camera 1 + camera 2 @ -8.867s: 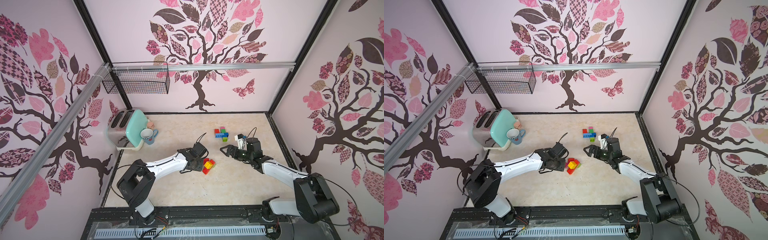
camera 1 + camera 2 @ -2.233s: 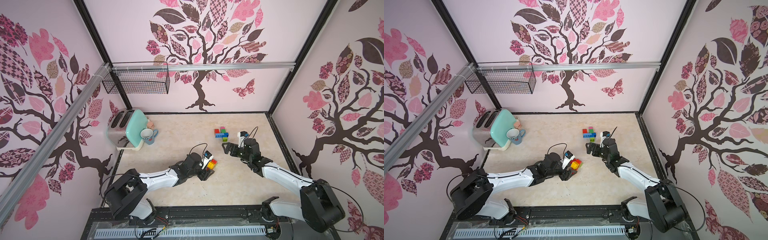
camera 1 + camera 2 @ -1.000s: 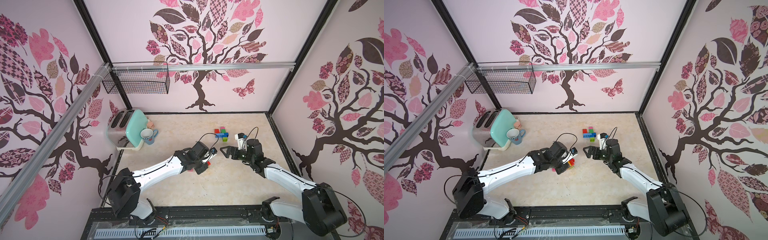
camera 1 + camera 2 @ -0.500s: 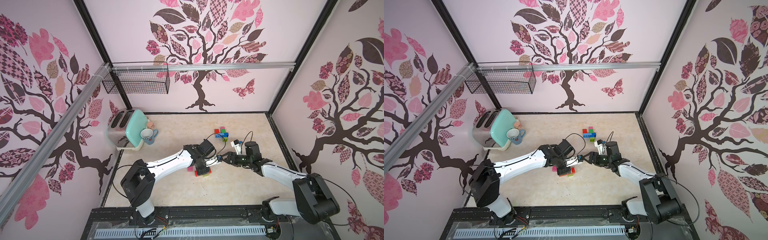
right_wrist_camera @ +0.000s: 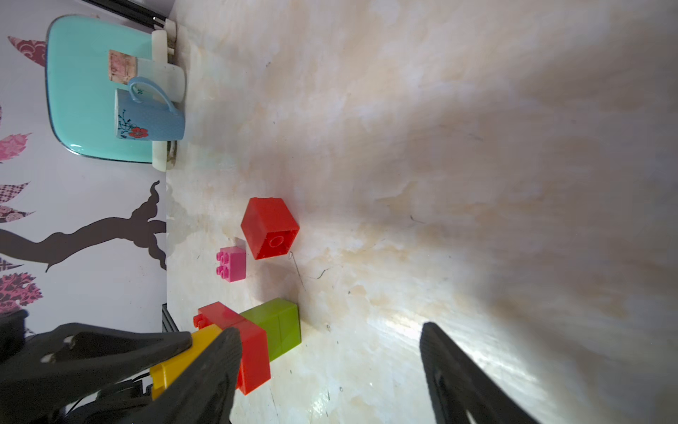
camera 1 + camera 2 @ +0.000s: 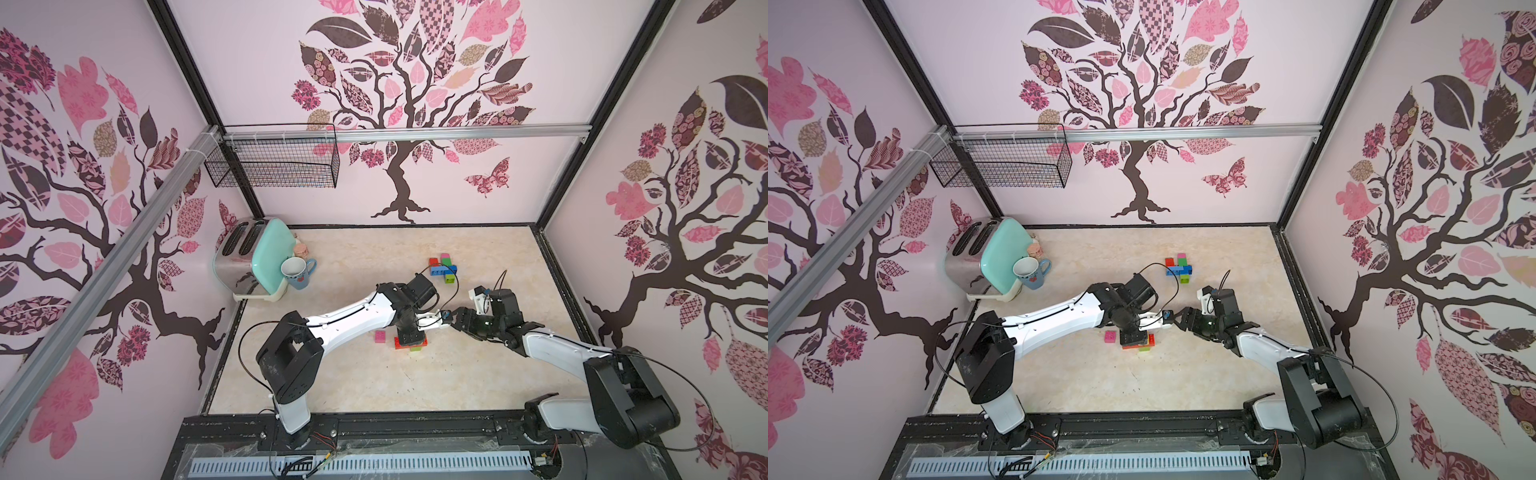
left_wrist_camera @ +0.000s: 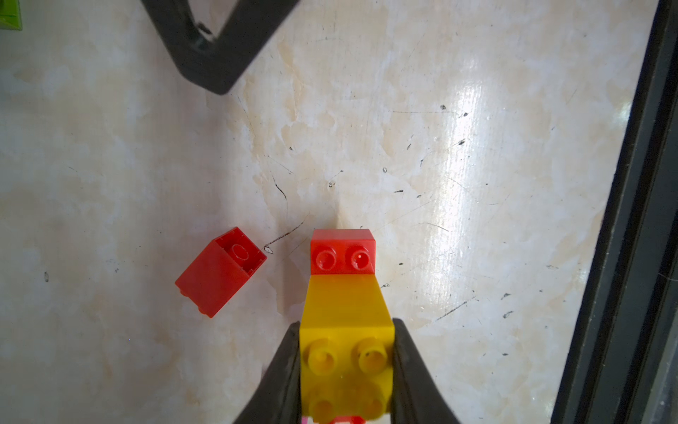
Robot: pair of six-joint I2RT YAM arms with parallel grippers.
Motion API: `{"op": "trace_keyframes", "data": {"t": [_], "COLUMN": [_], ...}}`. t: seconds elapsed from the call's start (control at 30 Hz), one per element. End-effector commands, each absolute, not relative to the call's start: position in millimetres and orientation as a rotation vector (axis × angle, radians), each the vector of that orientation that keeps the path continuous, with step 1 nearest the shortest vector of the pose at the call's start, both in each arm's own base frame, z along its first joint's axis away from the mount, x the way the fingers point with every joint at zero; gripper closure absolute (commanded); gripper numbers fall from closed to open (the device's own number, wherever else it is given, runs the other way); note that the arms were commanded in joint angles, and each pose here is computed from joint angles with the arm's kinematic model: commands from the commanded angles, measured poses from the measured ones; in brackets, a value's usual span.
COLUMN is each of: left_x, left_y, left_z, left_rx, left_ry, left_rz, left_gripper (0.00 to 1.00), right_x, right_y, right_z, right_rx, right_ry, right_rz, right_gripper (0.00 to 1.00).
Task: Assemble the number 4 with lego
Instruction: Adjust the lego brick at the center of the board.
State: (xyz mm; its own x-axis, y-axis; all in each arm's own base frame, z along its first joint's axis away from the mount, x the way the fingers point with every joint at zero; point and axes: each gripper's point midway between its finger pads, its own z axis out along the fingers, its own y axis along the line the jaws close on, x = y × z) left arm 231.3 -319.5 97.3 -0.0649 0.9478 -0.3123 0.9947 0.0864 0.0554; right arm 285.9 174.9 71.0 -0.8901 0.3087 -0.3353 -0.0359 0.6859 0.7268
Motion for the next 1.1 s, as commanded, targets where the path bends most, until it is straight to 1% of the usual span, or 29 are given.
{"op": "trace_keyframes", "data": {"t": [0.0, 0.07, 0.2, 0.3, 0.33, 0.4, 0.67, 0.8, 0.87, 0.93, 1.0, 1.07], "left_x": [238, 240, 242, 244, 244, 244, 244, 241, 248, 264, 283, 308], "left_y": [-328, -333, -339, -341, -342, -342, -341, -348, -351, -346, -332, -299], "left_z": [101, 107, 118, 124, 126, 127, 127, 151, 175, 205, 236, 260], "left_rx": [1.935, 1.914, 1.873, 1.853, 1.847, 1.839, 1.845, 1.78, 1.659, 1.472, 1.221, 0.94], "left_ry": [2.087, 2.064, 2.032, 2.016, 2.008, 2.006, 2.006, 1.973, 1.931, 1.871, 1.825, 1.812], "left_rz": [-0.257, -0.271, -0.3, -0.311, -0.318, -0.324, -0.327, -0.416, -0.449, -0.452, -0.479, -0.467], "left_gripper": [0.77, 0.76, 0.68, 0.6, 0.56, 0.52, 0.5, 0.45, 0.39, 0.29, 0.18, 0.13], "right_x": [292, 293, 295, 296, 296, 297, 298, 299, 301, 303, 306, 306], "right_y": [171, 172, 172, 171, 171, 171, 170, 171, 177, 185, 194, 212], "right_z": [83, 84, 87, 88, 89, 90, 92, 101, 116, 134, 149, 162], "right_rx": [0.216, 0.213, 0.2, 0.197, 0.194, 0.195, 0.183, 0.133, 0.069, -0.002, -0.069, -0.211], "right_ry": [2.425, 2.424, 2.418, 2.42, 2.417, 2.412, 2.407, 2.385, 2.331, 2.271, 2.233, 2.207], "right_rz": [1.051, 1.054, 1.042, 1.033, 1.032, 1.029, 1.015, 1.016, 1.049, 1.099, 1.102, 1.059], "right_gripper": [0.2, 0.2, 0.19, 0.18, 0.18, 0.17, 0.16, 0.17, 0.18, 0.2, 0.21, 0.2]}}
